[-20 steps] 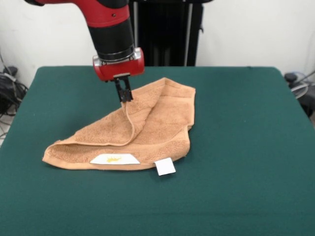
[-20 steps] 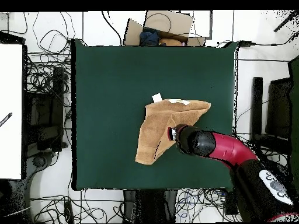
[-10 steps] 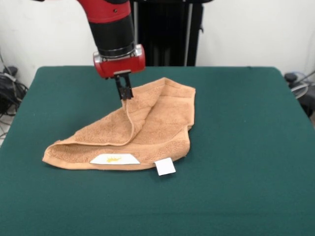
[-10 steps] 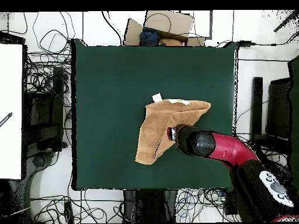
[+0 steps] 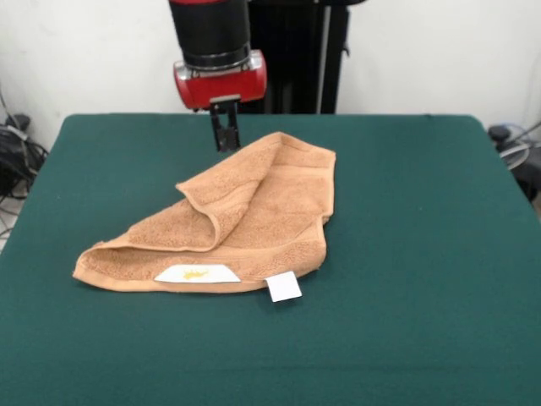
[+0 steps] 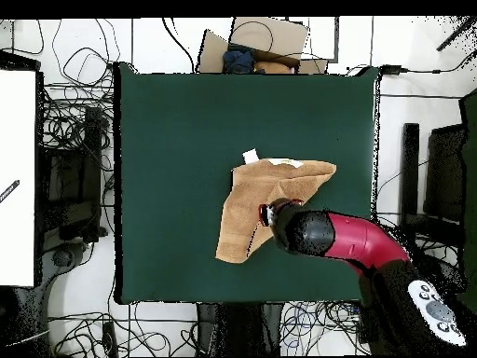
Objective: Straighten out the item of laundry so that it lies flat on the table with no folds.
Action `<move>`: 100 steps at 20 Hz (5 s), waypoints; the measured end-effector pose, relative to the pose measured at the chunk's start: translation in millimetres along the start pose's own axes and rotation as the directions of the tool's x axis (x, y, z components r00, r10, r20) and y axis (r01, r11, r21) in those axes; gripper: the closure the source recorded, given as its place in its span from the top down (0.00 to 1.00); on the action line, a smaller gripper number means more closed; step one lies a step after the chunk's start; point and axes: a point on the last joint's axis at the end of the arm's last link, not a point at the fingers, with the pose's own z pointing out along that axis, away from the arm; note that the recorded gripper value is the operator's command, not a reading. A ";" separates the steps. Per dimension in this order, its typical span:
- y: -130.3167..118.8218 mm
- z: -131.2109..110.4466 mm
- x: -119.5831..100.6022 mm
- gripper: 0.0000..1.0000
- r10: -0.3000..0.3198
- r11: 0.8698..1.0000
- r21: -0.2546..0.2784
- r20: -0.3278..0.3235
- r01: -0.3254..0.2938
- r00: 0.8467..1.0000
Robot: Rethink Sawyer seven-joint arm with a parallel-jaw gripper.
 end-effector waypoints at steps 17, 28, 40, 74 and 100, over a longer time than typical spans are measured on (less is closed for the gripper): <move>5.7 -8.4 8.5 0.00 -0.005 1.000 0.010 -0.011 0.005 1.000; 14.0 12.7 22.3 0.00 0.000 1.000 -0.013 -0.059 -0.001 0.998; -11.6 31.9 33.7 0.00 0.059 0.998 -0.026 -0.077 -0.061 0.995; -101.1 70.3 50.4 0.00 0.212 0.976 -0.035 -0.051 -0.214 0.976; -87.4 102.5 64.5 0.00 0.186 0.979 -0.071 -0.089 -0.193 0.978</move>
